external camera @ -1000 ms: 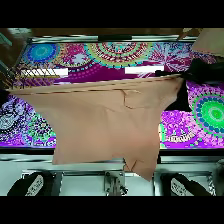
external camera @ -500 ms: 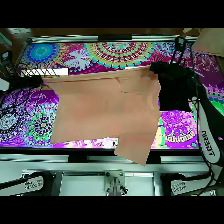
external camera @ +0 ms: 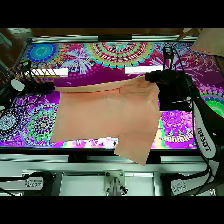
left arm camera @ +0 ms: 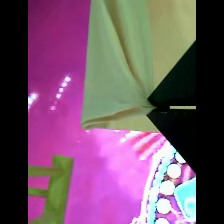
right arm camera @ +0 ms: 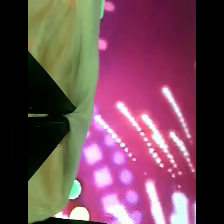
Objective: Fold the shirts.
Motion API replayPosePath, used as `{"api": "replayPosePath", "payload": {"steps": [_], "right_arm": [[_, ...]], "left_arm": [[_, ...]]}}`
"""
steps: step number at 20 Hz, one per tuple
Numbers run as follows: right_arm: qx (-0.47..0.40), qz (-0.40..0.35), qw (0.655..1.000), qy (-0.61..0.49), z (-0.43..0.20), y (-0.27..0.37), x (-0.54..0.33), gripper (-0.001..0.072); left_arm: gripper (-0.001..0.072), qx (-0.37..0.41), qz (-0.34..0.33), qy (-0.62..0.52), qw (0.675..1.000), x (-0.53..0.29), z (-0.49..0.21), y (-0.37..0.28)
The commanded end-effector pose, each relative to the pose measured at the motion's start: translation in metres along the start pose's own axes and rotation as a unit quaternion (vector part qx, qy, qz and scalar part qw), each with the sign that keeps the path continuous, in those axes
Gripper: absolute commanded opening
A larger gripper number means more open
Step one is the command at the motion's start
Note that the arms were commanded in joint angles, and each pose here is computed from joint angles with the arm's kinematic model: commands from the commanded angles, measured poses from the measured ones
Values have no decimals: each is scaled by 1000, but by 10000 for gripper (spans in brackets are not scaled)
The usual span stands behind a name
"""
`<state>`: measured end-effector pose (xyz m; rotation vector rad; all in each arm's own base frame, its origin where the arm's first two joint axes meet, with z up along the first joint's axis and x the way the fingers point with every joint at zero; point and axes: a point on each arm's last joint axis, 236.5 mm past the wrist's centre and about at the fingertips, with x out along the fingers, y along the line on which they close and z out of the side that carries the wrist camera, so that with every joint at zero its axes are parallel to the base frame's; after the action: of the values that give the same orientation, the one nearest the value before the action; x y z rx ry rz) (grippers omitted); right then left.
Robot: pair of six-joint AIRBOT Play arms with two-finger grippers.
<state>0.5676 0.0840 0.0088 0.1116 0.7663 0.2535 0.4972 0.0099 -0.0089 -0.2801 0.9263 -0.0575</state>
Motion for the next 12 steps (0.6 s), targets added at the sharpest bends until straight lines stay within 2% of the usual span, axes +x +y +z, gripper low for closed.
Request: {"api": "replayPosePath", "payload": {"steps": [1,3,6,12], "right_arm": [[-17,20,991,130,-53,-2,-30,67],[6,17,980,198,-85,-13,-42,67],[45,23,969,241,-106,-13,-45,67],[62,6,968,242,-112,-20,-32,67]], "left_arm": [[36,-10,-15,112,994,-9,-51,3],[36,-12,-14,155,988,-14,-71,10],[36,-16,-14,165,986,-11,-76,12],[36,-29,-21,199,979,5,-96,13]]}}
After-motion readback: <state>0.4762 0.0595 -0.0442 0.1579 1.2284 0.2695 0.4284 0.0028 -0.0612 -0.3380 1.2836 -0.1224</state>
